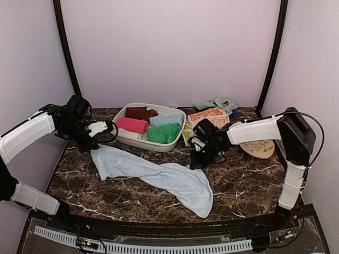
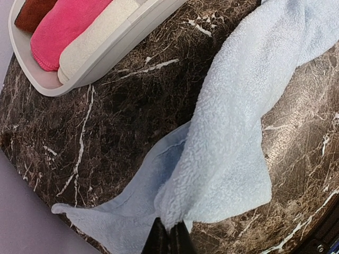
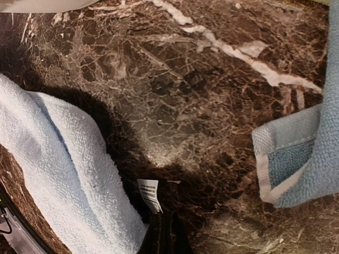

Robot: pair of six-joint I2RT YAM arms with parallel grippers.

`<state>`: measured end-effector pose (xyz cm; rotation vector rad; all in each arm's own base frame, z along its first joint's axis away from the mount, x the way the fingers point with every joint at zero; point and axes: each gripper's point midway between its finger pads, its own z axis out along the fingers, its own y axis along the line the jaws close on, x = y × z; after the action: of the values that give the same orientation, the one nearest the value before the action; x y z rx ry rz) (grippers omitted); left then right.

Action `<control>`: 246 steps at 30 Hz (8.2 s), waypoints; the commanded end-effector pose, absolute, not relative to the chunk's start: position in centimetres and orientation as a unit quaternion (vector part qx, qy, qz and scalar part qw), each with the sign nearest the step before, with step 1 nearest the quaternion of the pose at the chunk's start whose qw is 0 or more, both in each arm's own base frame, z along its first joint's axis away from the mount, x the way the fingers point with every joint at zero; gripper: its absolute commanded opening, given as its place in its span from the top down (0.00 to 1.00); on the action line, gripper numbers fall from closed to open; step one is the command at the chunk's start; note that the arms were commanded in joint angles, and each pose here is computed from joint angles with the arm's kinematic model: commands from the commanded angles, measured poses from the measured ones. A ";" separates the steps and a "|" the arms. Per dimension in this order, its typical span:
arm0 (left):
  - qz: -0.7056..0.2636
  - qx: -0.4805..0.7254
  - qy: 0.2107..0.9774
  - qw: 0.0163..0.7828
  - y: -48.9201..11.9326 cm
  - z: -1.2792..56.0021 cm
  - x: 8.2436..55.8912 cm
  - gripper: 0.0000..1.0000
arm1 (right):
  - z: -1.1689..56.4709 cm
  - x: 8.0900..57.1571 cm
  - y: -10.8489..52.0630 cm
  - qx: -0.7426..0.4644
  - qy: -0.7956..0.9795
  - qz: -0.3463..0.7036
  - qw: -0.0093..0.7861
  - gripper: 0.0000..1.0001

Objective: Roll the towels
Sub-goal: Adjust the towel at the center of the board, then pick up the towel from the center of the board, then put down the towel at the center of the board, then adjust the towel at the center of the board.

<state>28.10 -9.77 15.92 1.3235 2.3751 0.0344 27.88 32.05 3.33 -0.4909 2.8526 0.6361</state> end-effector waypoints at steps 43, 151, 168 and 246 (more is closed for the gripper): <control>0.033 0.391 0.906 0.161 -1.8 7.3 31.2 0.43 | 13.9 19.0 23.5 -0.138 0.937 0.167 0.274 1.00; 0.063 0.297 0.873 0.383 -0.4 26.8 32.8 1.00 | 6.4 17.2 30.8 -0.258 0.936 0.201 0.132 1.00; 0.051 0.301 0.877 0.372 -0.7 25.7 32.4 1.00 | 6.1 26.1 29.0 -0.194 0.953 0.192 0.134 0.50; 0.064 0.291 0.875 0.383 -0.3 27.6 32.3 1.00 | 11.1 25.4 28.6 -0.236 0.932 0.191 0.195 0.33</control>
<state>32.39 -0.31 27.46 0.7384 2.2328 0.1667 24.03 27.39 11.32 -0.5765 2.6290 0.4917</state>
